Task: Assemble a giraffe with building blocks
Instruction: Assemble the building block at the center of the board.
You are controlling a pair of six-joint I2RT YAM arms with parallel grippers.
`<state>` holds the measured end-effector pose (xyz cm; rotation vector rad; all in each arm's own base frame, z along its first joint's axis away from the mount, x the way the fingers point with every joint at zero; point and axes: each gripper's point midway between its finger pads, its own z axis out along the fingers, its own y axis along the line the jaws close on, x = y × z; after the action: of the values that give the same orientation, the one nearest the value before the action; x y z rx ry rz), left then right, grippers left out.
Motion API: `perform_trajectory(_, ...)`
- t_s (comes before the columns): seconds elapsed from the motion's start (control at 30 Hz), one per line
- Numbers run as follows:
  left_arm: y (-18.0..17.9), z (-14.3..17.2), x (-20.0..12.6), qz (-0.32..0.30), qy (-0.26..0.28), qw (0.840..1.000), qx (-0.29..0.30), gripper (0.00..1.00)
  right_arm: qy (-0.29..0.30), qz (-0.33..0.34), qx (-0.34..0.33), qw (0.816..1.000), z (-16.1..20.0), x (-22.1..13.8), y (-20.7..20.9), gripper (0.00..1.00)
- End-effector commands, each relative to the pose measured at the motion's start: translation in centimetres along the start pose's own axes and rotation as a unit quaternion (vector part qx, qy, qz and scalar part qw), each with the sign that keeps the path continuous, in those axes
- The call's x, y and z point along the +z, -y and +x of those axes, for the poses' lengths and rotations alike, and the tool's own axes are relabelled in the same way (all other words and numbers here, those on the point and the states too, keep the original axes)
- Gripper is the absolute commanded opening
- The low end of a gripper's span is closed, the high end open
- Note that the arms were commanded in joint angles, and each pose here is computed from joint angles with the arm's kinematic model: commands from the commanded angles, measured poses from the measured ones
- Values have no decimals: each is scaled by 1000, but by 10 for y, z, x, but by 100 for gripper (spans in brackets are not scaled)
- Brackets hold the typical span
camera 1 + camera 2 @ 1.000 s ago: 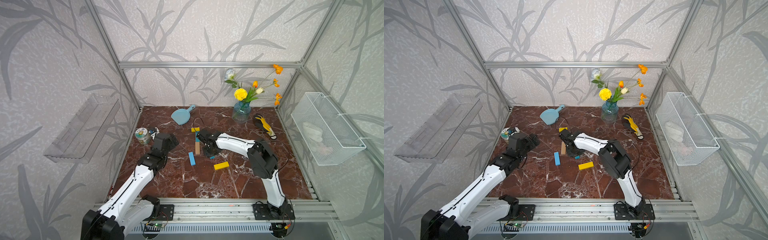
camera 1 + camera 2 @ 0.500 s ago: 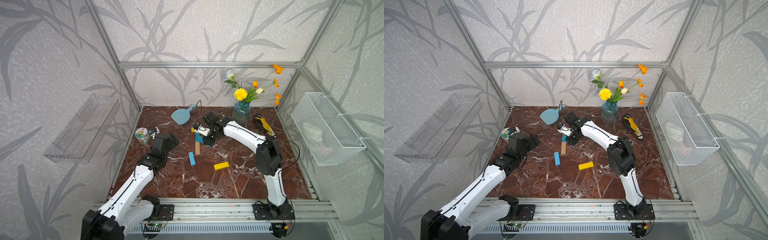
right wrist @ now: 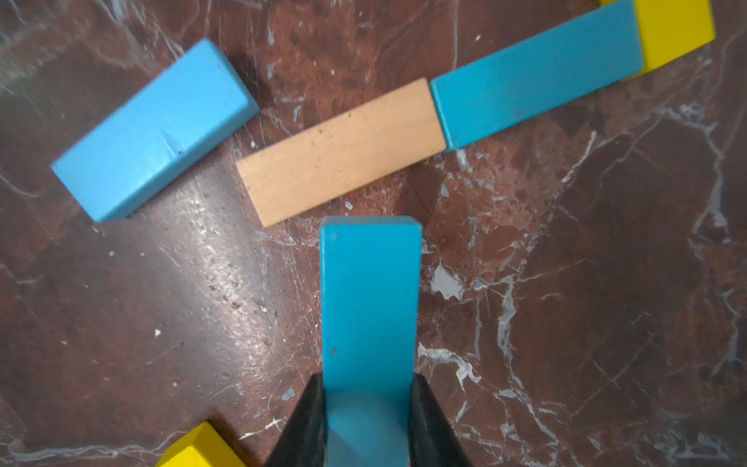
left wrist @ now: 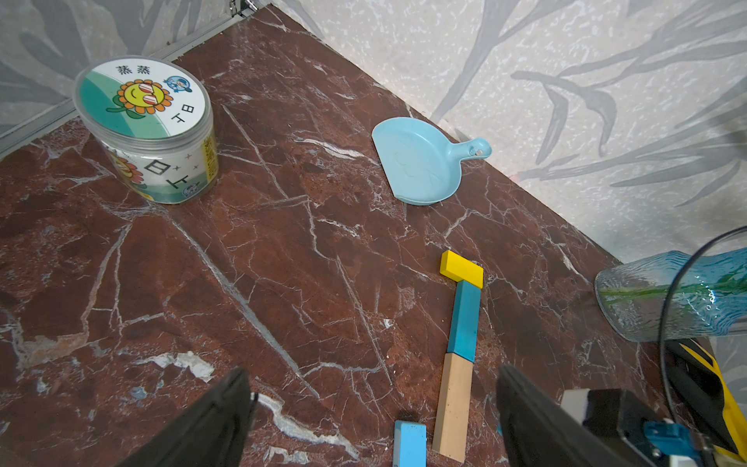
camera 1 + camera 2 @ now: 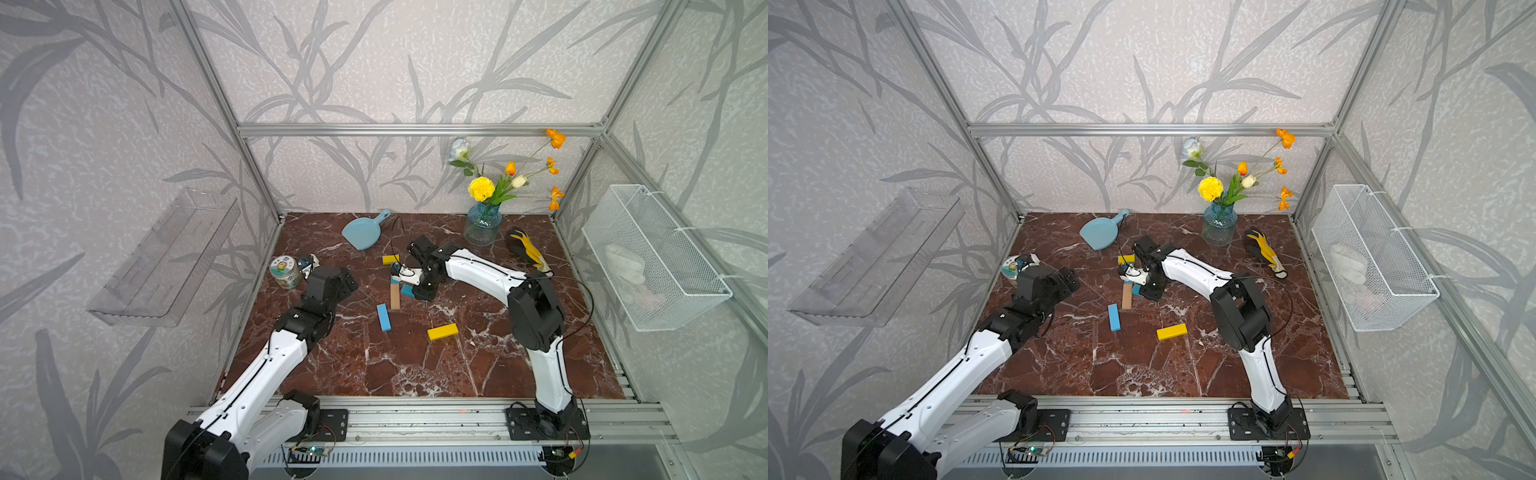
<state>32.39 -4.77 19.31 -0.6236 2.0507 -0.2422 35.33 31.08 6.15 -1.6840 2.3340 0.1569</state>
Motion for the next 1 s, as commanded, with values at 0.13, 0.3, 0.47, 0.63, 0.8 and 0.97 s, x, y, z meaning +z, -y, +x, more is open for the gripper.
perform_trajectory(0.13, -1, 2, -1, 2, 0, 1000, 9, 95, -17, 14, -106, 994, 23, 6, 7, 0)
perform_trajectory(0.3, 0, 1, 0, 3, 1, 1000, 10, 95, 21, 0, -119, 993, 17, 1, 3, 0)
perform_trajectory(0.47, 0, 2, 0, 3, 0, 1000, 10, 95, -7, -25, -116, 993, 18, 13, 2, 0)
perform_trajectory(0.63, -1, 1, -1, 1, 2, 1000, 11, 95, -20, 5, -133, 991, 14, 24, 4, 0)
perform_trajectory(0.8, 0, -1, -1, 2, 3, 1000, 11, 95, -35, 21, -159, 986, 14, 31, 0, 1)
perform_trajectory(0.97, 1, -1, -1, 3, 3, 1000, 11, 95, -37, 15, -170, 985, 13, 34, -7, 3)
